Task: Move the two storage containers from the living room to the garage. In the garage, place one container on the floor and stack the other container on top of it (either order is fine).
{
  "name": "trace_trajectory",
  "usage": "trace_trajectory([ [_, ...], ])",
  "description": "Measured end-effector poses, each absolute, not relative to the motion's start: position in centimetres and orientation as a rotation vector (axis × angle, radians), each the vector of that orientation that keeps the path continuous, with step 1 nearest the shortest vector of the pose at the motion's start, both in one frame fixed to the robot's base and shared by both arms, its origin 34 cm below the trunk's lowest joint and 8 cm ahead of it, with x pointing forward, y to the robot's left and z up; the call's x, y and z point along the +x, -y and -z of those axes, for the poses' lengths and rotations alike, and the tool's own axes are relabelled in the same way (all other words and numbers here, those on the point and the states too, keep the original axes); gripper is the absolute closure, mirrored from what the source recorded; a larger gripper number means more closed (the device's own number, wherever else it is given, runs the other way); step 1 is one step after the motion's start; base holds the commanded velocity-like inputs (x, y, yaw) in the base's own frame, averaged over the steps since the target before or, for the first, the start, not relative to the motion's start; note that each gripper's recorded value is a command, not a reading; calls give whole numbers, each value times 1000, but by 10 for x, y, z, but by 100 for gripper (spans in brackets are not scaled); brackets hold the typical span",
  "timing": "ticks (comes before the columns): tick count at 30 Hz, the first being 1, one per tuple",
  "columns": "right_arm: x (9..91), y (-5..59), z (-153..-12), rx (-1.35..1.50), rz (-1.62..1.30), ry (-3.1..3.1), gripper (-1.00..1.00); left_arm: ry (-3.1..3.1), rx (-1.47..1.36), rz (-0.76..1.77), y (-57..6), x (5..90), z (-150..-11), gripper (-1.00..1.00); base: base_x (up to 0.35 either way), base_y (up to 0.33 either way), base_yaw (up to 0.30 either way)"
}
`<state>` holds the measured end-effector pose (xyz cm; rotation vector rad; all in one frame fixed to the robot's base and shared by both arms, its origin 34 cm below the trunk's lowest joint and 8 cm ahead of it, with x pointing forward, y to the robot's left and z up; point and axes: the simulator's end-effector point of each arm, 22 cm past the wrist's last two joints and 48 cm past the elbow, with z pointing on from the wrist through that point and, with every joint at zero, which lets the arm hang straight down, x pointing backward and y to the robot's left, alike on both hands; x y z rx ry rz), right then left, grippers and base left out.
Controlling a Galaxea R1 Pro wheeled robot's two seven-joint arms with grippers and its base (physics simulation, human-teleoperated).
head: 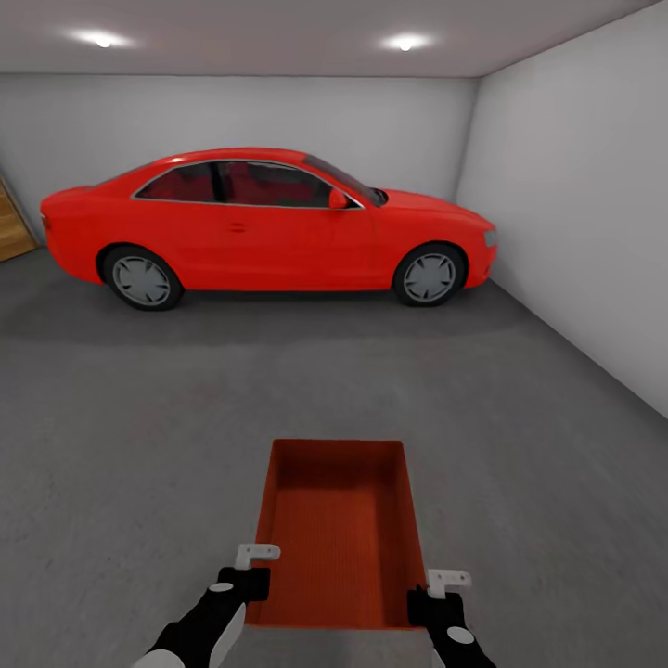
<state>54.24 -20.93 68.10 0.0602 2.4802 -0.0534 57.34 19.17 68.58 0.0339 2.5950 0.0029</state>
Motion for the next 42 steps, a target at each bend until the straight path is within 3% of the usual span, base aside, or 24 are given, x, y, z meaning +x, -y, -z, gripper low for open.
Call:
trace_trajectory([
  [24, 542, 209, -681, 60, 54, -2480, 100, -2595, 34, -3, -192, 573, -686, 100, 329, 0, 0],
  [42, 543, 209, -681, 60, 54, -2481, 100, -2596, 34, -3, -192, 574, -685, 100, 21, 0, 0],
])
